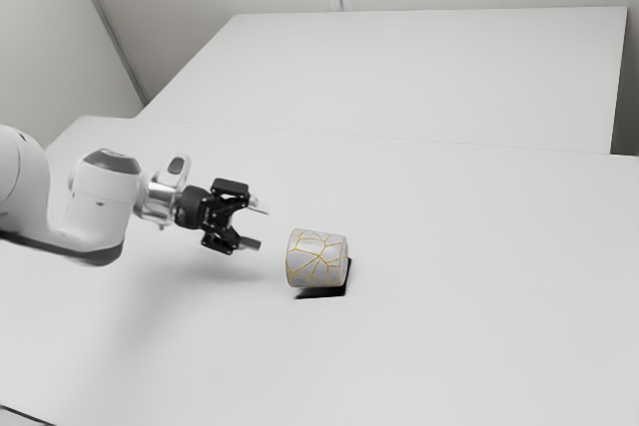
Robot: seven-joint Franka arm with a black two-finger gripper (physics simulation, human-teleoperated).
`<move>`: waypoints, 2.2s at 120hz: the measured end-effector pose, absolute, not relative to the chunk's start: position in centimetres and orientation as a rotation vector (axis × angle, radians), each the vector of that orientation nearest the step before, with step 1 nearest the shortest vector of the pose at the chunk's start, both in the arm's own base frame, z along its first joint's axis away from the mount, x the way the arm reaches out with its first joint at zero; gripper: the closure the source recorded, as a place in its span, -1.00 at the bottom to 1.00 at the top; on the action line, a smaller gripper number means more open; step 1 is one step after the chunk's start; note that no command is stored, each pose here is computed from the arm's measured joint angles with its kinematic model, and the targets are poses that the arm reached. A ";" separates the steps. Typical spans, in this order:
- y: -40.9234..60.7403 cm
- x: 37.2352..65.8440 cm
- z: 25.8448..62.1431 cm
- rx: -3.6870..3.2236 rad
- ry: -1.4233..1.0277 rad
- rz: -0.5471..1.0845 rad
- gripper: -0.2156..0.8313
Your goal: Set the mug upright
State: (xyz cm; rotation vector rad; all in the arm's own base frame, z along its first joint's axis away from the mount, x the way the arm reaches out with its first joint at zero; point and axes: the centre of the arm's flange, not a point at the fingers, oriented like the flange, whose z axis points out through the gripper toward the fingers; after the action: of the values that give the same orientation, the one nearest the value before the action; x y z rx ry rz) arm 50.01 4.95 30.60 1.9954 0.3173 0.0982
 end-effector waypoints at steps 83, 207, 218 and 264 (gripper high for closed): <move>-1.4 50.1 25.3 1.830 0.163 0.344 -0.55; 2.5 54.6 39.6 2.770 -0.908 0.131 0.90; 1.7 54.3 38.7 2.876 -0.857 0.081 0.90; -3.1 49.3 35.9 3.065 -0.471 0.028 0.90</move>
State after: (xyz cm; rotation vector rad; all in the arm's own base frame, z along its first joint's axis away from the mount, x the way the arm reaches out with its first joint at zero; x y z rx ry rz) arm 49.30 -3.11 35.87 3.0649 -0.4711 0.0280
